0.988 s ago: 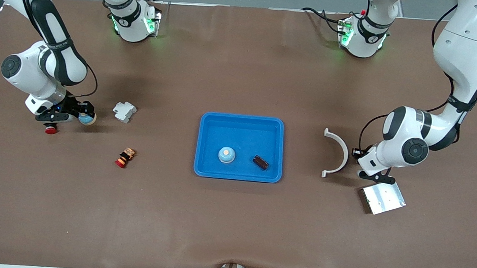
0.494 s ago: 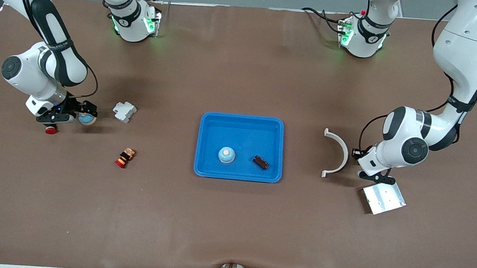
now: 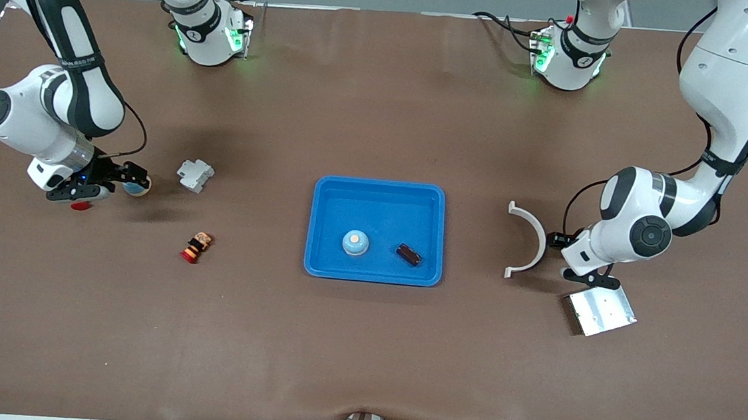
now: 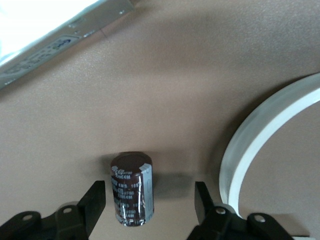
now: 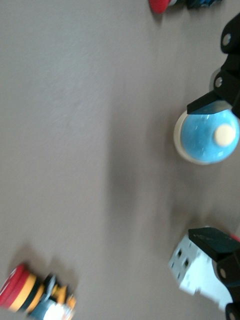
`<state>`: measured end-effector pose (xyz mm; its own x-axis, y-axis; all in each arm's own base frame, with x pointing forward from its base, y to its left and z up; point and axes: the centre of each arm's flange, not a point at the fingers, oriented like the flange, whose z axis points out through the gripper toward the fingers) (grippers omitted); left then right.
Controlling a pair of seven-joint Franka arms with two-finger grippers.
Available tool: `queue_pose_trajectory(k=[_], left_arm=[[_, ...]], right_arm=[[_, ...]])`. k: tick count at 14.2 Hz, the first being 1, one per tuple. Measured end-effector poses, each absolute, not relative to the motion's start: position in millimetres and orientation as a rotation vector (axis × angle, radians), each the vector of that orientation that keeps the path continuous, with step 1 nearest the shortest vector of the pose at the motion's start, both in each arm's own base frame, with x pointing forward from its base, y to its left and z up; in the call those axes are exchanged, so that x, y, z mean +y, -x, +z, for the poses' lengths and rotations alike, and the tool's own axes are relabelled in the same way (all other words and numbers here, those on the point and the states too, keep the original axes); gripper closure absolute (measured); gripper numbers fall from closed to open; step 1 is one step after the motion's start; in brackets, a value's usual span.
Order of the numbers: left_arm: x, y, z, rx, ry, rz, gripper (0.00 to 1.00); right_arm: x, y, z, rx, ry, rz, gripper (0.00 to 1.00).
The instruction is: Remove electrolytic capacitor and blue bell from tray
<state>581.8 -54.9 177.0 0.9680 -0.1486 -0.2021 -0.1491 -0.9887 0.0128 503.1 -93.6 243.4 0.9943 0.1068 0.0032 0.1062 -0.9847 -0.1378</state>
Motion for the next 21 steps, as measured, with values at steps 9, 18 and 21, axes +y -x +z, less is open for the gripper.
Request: queue_pose_trajectory(k=[9, 18, 21], left_arm=[[-55, -583, 177, 0.234, 3.115, 0.316, 0.00], [-81, -622, 251, 0.134, 3.074, 0.368, 0.00], [-119, -631, 284, 0.025, 3.081, 0.388, 0.00]], right_arm=[[85, -523, 280, 0.122, 2.992, -0.002, 0.00], [267, -523, 318, 0.419, 2.956, -0.028, 0.00], [317, -535, 322, 0.536, 2.985, -0.030, 0.00]])
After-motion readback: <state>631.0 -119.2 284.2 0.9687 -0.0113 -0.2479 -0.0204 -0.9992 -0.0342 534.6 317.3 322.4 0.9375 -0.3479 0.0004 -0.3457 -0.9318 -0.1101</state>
